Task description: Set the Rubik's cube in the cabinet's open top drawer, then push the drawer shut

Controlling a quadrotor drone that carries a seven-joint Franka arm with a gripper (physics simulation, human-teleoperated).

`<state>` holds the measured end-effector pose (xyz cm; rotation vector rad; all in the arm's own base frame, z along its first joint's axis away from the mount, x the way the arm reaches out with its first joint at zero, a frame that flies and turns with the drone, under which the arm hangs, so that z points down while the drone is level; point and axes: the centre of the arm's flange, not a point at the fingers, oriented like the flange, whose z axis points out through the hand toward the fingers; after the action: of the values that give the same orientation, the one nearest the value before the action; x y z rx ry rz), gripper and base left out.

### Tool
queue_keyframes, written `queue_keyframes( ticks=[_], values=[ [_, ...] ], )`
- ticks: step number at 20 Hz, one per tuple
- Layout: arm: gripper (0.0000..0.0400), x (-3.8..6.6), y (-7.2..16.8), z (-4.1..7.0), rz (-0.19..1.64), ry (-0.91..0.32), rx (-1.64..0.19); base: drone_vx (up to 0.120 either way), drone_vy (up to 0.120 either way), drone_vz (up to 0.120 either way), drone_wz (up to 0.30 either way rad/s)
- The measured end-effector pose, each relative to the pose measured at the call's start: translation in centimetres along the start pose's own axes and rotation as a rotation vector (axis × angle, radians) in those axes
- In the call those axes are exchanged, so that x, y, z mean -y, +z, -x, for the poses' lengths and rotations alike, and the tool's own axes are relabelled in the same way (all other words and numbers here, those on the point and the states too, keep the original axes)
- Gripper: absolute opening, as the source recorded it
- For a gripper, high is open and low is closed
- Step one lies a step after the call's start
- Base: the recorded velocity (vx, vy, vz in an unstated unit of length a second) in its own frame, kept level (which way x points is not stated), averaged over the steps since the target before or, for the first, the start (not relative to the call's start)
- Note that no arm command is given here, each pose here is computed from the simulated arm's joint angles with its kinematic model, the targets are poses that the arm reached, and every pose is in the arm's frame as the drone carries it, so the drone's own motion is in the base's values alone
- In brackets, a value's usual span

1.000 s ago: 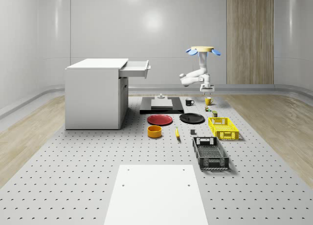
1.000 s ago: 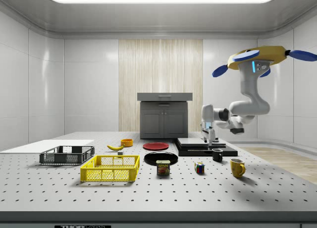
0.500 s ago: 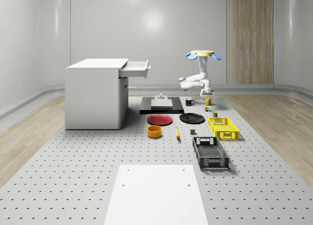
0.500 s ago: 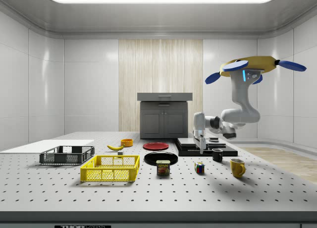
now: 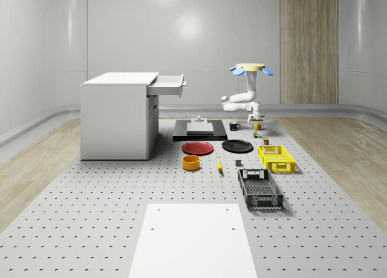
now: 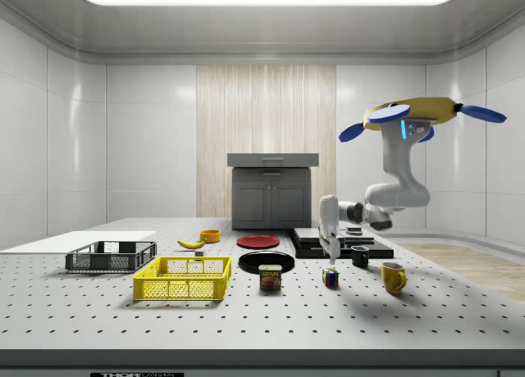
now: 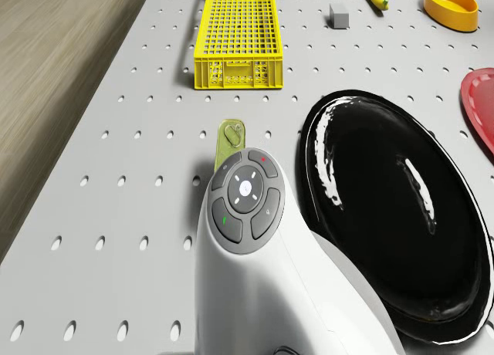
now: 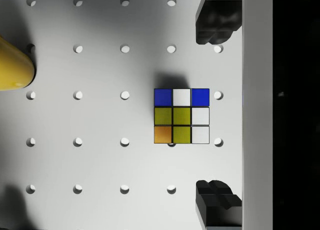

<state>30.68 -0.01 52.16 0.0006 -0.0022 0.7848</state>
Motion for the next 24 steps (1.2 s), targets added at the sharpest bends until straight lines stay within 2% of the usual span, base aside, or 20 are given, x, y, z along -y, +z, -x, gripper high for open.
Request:
queue_keyframes(
  ticks=[4,20,24],
  values=[
    [0.04,0.0,0.8,0.0,0.0,0.0,0.0,0.0,-0.04,-0.12,0.0],
    [0.04,0.0,4.4,0.0,0.0,0.0,0.0,0.0,0.0,0.0,0.0],
    [0.0358,0.0,5.0,0.0,0.0,0.001,0.0,0.0,0.0,0.0,0.0]
  ],
)
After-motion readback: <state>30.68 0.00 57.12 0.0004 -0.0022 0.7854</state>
